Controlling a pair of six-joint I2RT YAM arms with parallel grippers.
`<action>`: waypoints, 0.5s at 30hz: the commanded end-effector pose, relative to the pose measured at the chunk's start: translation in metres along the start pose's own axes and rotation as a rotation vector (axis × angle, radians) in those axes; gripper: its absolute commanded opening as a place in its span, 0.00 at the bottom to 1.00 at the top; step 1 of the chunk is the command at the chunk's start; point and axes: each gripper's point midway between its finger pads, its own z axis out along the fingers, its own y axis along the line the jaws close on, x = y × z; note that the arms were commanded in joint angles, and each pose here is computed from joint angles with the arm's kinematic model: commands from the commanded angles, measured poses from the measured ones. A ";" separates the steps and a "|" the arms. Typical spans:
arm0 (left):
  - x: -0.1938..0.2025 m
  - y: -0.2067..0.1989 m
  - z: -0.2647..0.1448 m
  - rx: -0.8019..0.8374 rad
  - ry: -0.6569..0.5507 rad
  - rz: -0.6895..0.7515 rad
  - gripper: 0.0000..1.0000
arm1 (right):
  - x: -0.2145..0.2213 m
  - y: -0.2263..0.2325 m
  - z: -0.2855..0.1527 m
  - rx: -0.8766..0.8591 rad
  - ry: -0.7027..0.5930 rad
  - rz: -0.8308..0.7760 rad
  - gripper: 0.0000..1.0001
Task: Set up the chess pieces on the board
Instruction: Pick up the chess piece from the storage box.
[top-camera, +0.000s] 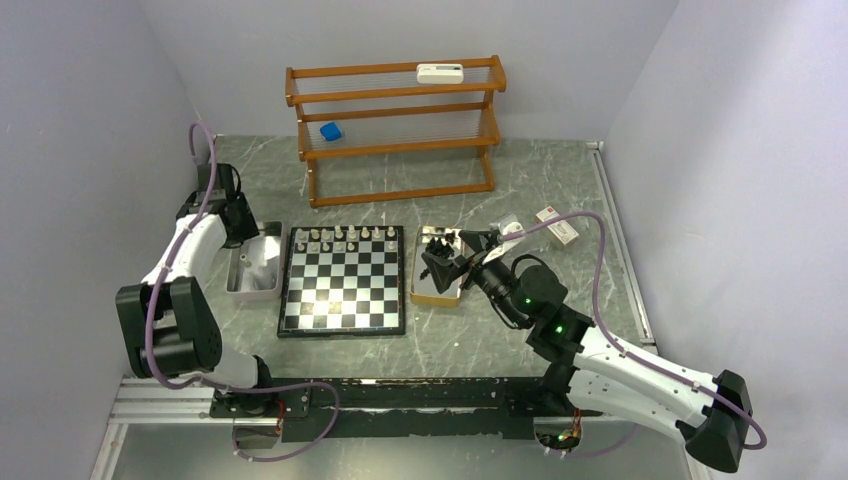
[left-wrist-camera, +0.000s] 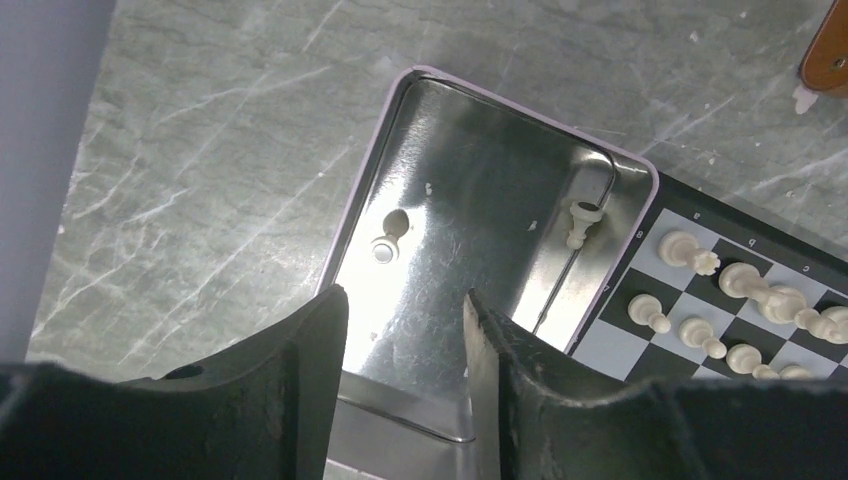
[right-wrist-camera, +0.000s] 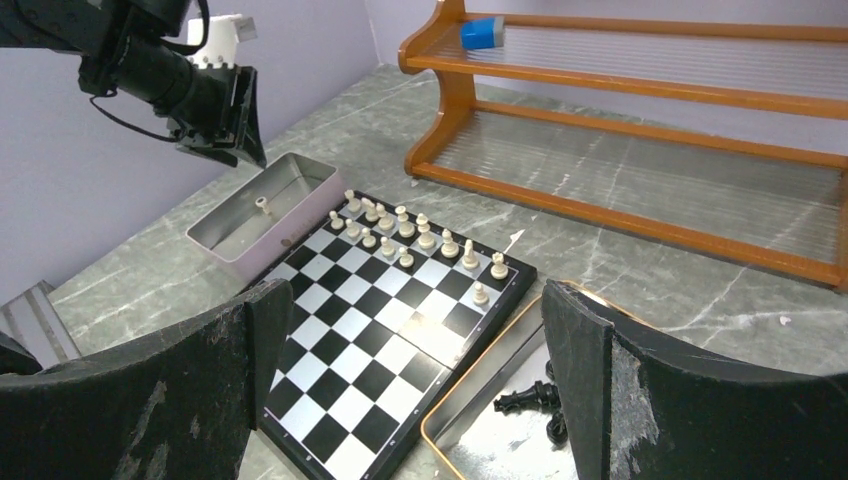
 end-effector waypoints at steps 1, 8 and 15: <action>-0.009 0.004 -0.023 0.000 -0.061 -0.023 0.52 | -0.010 0.001 0.000 -0.006 -0.036 0.013 1.00; 0.005 -0.003 -0.017 0.047 -0.026 0.022 0.47 | -0.006 0.002 0.003 -0.008 -0.021 0.006 1.00; 0.007 0.000 -0.006 0.033 -0.017 -0.021 0.44 | -0.008 -0.001 0.001 0.003 -0.031 -0.001 1.00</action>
